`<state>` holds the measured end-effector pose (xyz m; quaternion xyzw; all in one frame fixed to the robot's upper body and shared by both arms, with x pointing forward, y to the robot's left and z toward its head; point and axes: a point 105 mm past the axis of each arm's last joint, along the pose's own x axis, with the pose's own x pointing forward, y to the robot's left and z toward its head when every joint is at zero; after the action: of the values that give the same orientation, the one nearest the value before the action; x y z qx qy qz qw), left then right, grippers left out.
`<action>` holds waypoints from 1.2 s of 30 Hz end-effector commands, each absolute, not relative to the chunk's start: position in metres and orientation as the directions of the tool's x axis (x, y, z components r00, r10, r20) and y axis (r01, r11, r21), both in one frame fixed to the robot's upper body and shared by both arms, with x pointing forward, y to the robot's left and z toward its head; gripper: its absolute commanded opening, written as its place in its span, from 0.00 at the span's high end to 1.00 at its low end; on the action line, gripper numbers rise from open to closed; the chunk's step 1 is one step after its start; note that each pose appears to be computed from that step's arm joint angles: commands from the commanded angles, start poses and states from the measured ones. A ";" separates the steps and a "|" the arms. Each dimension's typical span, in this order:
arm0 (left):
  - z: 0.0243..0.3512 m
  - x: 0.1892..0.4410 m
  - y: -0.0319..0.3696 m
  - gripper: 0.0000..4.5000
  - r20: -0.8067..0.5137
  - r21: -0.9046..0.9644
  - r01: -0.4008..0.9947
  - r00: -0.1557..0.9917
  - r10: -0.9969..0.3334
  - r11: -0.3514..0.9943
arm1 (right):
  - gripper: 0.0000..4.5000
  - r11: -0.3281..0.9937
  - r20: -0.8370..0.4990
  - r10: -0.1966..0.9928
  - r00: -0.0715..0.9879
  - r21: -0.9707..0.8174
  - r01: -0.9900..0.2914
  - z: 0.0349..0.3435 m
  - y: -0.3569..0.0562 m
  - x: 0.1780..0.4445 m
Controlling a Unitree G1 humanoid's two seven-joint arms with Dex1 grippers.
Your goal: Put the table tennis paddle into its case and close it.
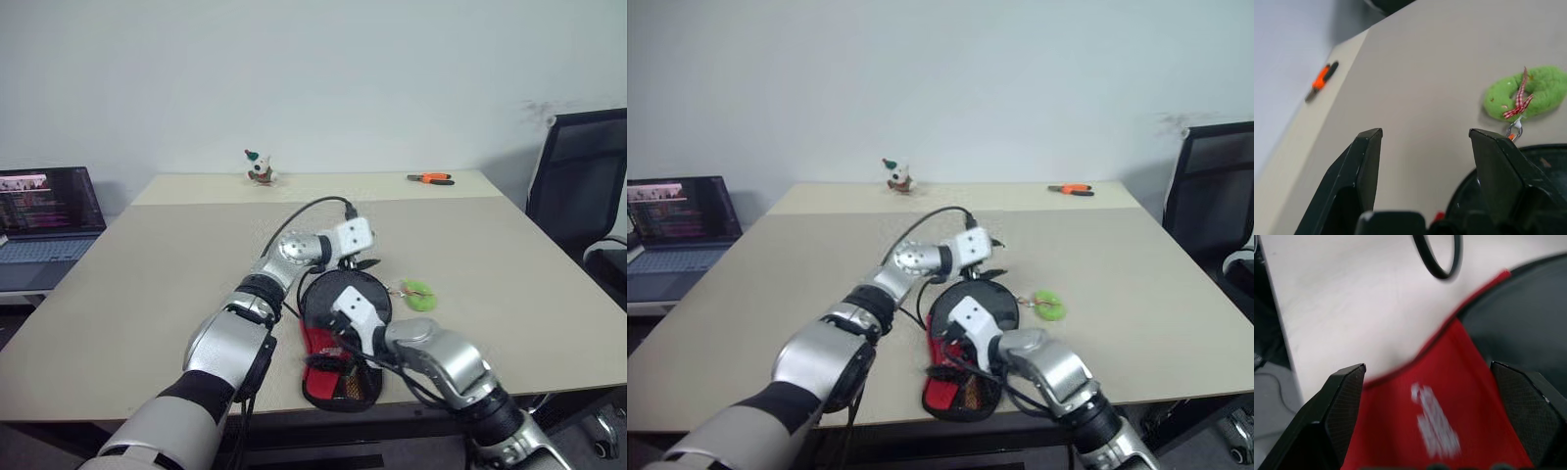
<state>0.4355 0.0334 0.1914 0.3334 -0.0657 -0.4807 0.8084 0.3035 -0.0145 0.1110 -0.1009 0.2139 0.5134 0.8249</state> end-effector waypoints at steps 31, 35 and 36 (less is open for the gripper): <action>0.109 0.396 0.062 0.32 -0.286 0.275 0.920 0.357 -0.889 0.280 | 0.00 0.655 -0.570 0.365 0.736 -0.405 -0.638 0.098 -0.196 0.404; 0.109 0.396 0.062 0.31 -0.285 0.279 0.919 0.358 -0.889 0.280 | 0.27 0.652 -0.564 0.374 0.736 -0.405 -0.641 0.098 -0.194 0.403; 0.109 0.396 0.061 0.31 -0.286 0.279 0.919 0.356 -0.890 0.278 | 0.34 0.650 -0.563 0.376 0.736 -0.406 -0.642 0.099 -0.193 0.403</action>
<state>0.3935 0.0615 0.0988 0.1919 0.0532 -0.5674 0.7990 0.4045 -0.1809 0.1050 -0.2925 0.2025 0.3067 0.8828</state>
